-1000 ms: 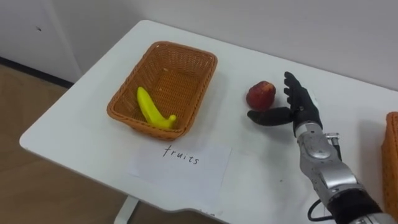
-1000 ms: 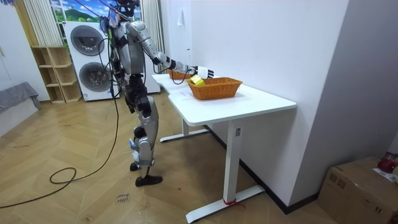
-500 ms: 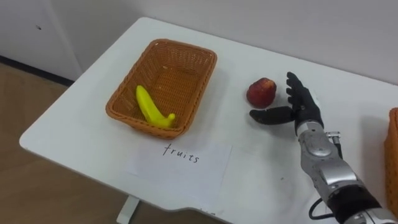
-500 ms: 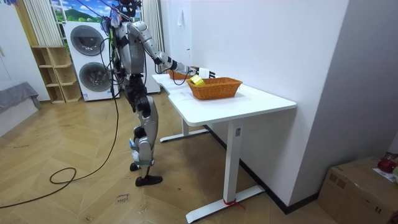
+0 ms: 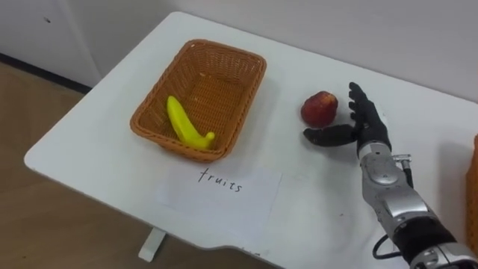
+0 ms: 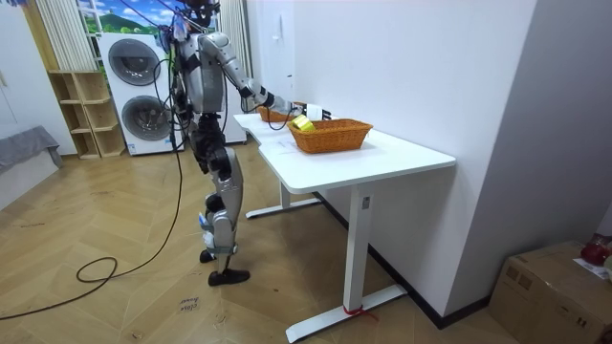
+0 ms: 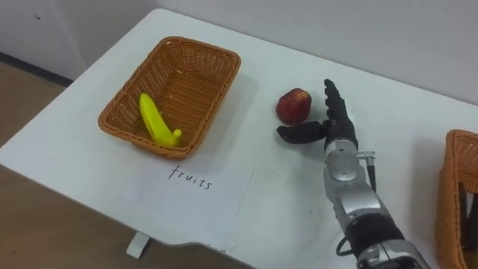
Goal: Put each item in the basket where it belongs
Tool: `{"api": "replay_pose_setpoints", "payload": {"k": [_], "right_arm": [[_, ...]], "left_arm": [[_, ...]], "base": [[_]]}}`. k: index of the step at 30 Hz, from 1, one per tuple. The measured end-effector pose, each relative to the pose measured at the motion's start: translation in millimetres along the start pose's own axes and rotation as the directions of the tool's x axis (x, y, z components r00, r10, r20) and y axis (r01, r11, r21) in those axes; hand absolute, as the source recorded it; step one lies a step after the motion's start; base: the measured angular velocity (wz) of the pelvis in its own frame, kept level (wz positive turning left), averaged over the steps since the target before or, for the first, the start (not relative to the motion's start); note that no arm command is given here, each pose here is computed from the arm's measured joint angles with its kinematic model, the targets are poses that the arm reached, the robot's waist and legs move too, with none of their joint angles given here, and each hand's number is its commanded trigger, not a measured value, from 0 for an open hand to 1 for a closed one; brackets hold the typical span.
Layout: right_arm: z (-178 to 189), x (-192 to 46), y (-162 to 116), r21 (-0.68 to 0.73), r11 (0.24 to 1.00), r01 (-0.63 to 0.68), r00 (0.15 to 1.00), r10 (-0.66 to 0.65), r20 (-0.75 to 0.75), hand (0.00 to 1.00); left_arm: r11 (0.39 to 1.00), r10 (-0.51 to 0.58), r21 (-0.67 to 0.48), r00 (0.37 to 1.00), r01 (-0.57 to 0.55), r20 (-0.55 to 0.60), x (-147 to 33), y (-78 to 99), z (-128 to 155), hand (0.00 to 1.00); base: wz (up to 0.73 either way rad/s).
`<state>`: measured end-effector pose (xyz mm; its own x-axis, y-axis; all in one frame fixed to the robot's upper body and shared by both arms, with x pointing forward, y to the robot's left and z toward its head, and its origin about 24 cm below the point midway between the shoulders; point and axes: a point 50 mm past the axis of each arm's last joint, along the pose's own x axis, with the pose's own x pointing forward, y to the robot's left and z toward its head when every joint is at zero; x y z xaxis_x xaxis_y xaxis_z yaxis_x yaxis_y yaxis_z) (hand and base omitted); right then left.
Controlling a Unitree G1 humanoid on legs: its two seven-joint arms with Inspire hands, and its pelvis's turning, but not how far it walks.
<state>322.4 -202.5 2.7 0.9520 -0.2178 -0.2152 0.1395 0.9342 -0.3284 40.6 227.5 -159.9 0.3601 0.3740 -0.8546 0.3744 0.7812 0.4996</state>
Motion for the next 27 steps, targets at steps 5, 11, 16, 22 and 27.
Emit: {"api": "replay_pose_setpoints", "payload": {"k": [5,11,16,22,27], "right_arm": [[2.7,3.1,-0.9,-0.019,1.000,0.012,1.000,-0.012,0.002,0.00],[7.0,4.4,-1.6,-0.053,0.998,0.029,0.999,-0.028,0.024,0.00],[12.2,6.4,-1.5,-0.050,0.998,0.032,0.999,-0.030,0.038,0.00],[23.8,10.1,-1.2,-0.106,0.993,0.047,0.996,-0.038,0.086,0.00],[25.4,10.7,-1.3,-0.105,0.993,0.054,0.995,-0.044,0.091,0.00]], "left_arm": [[1.000,0.000,0.004,1.000,0.000,0.018,1.9,2.1,6.9,0.00],[1.000,0.003,0.004,1.000,-0.003,0.030,3.8,4.5,12.3,0.00],[1.000,0.001,0.006,0.999,-0.001,0.032,4.7,5.1,12.6,0.00],[1.000,-0.001,0.010,1.000,0.001,0.031,5.6,5.3,13.1,0.00],[1.000,0.000,0.010,0.999,-0.001,0.037,6.2,6.2,15.0,0.00]], "base": [[0.02],[0.00],[0.00],[0.01],[0.00]]}}
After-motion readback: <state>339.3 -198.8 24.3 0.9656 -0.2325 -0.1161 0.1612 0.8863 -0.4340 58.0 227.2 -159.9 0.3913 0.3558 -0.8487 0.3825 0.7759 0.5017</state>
